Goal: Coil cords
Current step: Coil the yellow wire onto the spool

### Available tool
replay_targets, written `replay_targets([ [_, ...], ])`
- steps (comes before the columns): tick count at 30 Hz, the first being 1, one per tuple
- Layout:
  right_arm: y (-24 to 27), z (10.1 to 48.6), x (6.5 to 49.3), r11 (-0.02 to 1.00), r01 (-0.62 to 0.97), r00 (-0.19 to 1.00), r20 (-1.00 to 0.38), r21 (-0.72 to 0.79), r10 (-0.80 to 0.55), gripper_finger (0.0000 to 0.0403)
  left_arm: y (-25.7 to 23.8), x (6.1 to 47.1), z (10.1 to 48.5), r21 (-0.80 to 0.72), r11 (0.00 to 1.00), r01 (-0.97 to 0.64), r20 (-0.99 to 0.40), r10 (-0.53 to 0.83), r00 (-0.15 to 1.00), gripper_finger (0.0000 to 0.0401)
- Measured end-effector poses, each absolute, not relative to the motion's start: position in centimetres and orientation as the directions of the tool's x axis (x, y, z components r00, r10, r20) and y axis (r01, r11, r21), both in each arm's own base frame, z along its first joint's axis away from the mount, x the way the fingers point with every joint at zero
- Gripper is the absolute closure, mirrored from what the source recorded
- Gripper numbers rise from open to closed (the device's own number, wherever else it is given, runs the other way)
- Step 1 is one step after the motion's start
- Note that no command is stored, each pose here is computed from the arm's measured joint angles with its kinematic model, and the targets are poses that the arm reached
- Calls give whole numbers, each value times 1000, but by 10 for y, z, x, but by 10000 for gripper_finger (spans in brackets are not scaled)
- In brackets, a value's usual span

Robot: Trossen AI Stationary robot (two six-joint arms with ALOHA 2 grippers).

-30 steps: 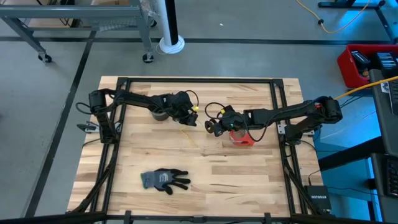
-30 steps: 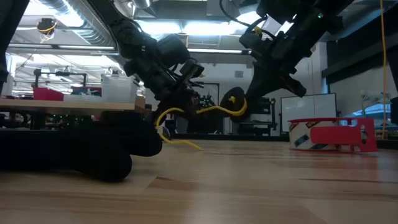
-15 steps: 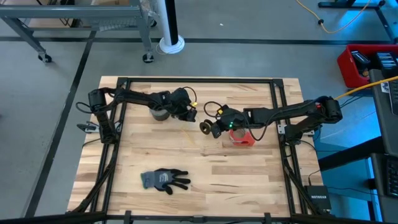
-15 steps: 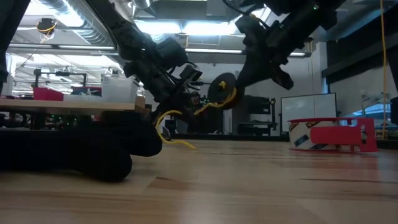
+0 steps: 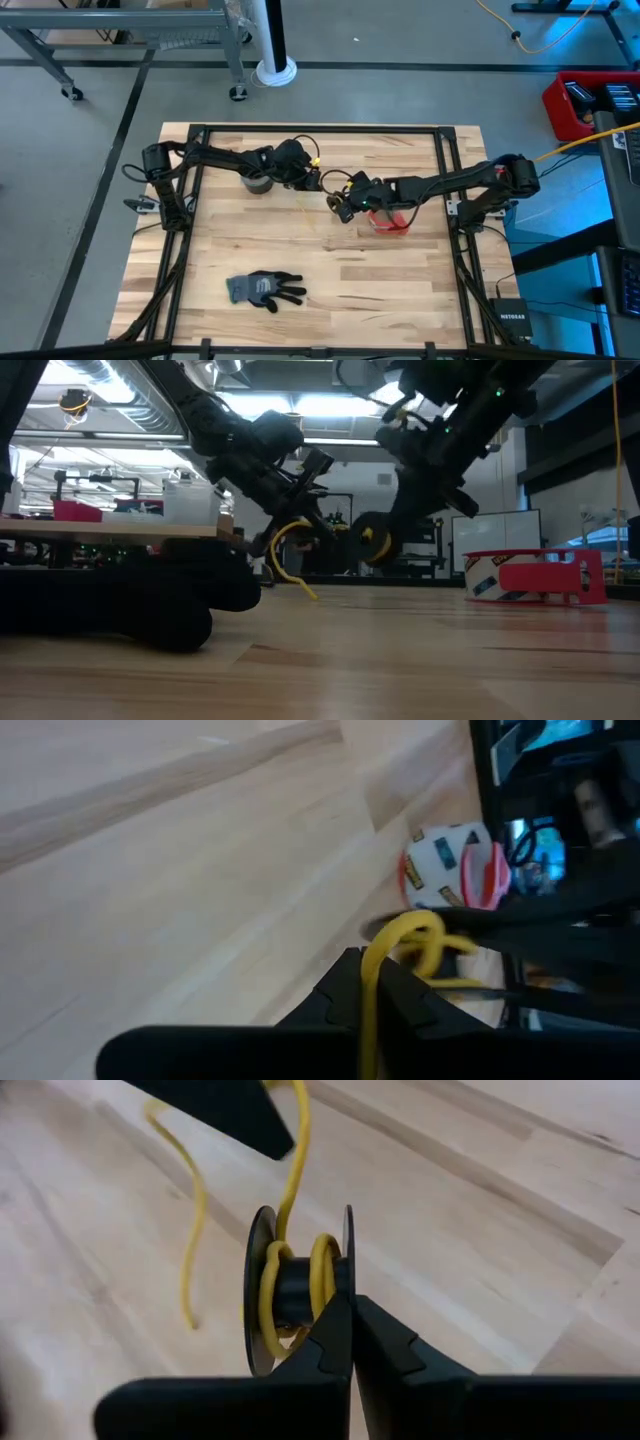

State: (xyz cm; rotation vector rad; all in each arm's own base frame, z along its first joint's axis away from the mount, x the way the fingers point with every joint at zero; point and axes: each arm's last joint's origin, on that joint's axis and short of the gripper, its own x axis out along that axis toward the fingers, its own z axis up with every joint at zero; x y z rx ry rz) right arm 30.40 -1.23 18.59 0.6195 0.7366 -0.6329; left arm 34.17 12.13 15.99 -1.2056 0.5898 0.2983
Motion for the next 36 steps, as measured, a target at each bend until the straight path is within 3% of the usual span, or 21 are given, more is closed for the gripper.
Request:
replay_targets([
  [7, -14, 179, 306, 632, 740, 547, -753, 230, -367, 398, 109, 347, 161, -796, 344, -498, -562, -115, 819, 401],
  [15, -17, 180, 307, 597, 771, 542, -723, 224, -429, 398, 97, 360, 175, -857, 377, -351, -423, -125, 898, 401],
  [27, -26, 192, 319, 523, 759, 638, -608, 389, -473, 398, 70, 367, 178, -862, 407, -302, -402, -188, 896, 401],
  [36, -31, 193, 318, 464, 773, 632, -595, 433, -497, 398, 59, 370, 177, -759, 593, -269, -419, -129, 899, 401],
])
